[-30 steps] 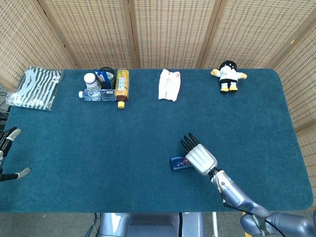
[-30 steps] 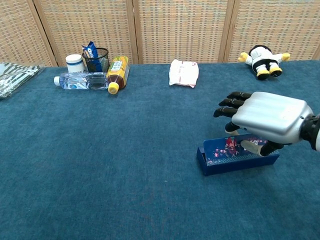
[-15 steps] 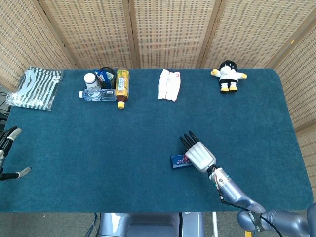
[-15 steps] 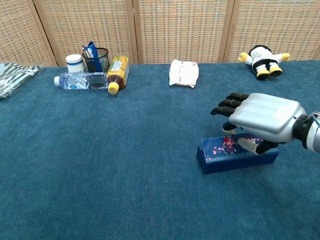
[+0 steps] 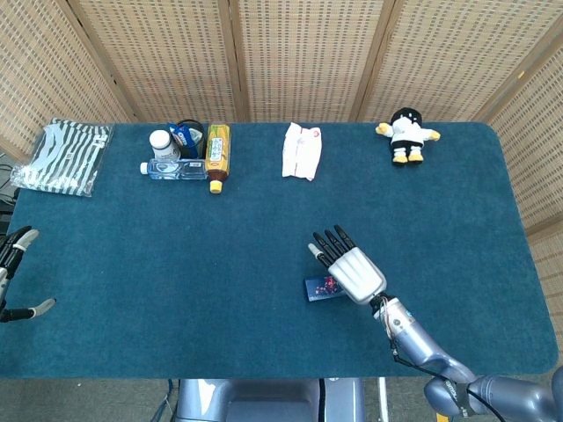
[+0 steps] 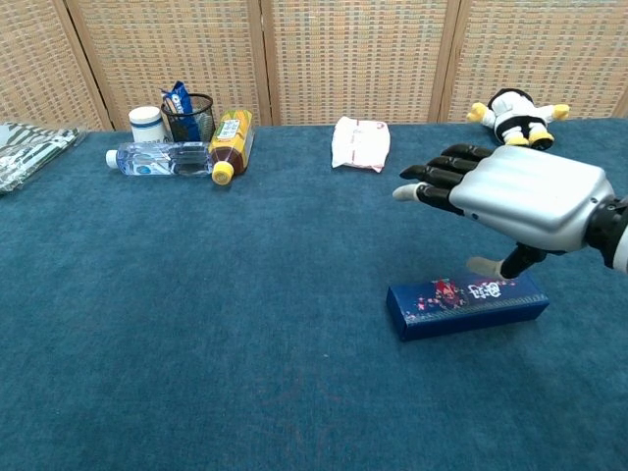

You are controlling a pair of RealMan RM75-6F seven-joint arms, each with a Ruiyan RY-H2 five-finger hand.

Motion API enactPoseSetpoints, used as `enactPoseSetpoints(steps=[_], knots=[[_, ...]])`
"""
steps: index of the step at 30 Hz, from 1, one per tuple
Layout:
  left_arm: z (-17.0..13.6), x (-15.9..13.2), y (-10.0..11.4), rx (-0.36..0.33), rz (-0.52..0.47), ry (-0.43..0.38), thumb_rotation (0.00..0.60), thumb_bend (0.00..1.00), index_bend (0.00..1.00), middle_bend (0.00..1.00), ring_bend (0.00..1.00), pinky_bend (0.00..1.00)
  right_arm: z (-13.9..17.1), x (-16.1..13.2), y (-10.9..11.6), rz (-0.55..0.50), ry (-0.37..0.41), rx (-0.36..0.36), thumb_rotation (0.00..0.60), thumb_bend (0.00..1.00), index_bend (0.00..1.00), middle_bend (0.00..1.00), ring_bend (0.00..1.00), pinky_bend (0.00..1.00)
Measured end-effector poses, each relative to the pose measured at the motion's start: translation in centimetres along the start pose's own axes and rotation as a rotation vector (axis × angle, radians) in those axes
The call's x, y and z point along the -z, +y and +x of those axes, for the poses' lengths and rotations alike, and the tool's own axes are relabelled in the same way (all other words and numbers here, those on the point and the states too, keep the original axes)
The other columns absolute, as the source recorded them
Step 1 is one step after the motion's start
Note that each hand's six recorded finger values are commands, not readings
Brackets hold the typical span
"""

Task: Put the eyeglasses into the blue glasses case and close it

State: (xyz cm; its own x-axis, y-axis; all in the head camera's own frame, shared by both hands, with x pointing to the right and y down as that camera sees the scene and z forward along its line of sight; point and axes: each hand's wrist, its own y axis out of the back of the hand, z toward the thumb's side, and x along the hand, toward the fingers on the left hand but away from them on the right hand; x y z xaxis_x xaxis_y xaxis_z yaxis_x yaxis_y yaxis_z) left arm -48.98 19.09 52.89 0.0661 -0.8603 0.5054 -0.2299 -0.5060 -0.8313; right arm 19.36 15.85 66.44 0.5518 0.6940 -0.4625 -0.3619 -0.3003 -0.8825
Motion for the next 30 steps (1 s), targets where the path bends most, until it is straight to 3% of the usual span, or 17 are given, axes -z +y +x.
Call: enactPoseSetpoints(steps=[4, 6, 13, 16, 25, 30], knots=[[0.0, 0.0, 0.0, -0.001, 0.001, -0.002, 0.600, 0.00, 0.00, 0.00, 0.00, 0.00, 0.9, 0.4, 1.1, -0.045, 0.008, -0.021, 0.600, 0.03, 0.00, 0.00, 0.00, 0.00], [-0.1, -0.1, 0.0, -0.002, 0.001, -0.002, 0.600, 0.00, 0.00, 0.00, 0.00, 0.00, 1.5, 0.7, 1.3, -0.058, 0.017, -0.054, 0.600, 0.00, 0.00, 0.00, 0.00, 0.00], [-0.2, -0.3, 0.0, -0.005, 0.004, -0.008, 0.600, 0.00, 0.00, 0.00, 0.00, 0.00, 3.4, 0.9, -0.3, -0.053, 0.082, -0.245, 0.600, 0.00, 0.00, 0.00, 0.00, 0.00], [-0.3, -0.3, 0.0, -0.007, 0.004, -0.009, 0.600, 0.00, 0.00, 0.00, 0.00, 0.00, 3.2, 0.7, -1.5, -0.044, 0.090, -0.276, 0.600, 0.00, 0.00, 0.00, 0.00, 0.00], [0.0, 0.0, 0.1, -0.006, 0.000, 0.000, 0.600, 0.00, 0.00, 0.00, 0.00, 0.00, 1.5, -1.0, -3.4, -0.064, 0.109, -0.279, 0.600, 0.01, 0.01, 0.06, 0.00, 0.00], [0.0, 0.1, 0.1, -0.005, -0.004, 0.003, 0.600, 0.00, 0.00, 0.00, 0.00, 0.00, 0.7, -1.4, -3.6, -0.071, 0.110, -0.260, 0.600, 0.06, 0.12, 0.19, 0.00, 0.00]])
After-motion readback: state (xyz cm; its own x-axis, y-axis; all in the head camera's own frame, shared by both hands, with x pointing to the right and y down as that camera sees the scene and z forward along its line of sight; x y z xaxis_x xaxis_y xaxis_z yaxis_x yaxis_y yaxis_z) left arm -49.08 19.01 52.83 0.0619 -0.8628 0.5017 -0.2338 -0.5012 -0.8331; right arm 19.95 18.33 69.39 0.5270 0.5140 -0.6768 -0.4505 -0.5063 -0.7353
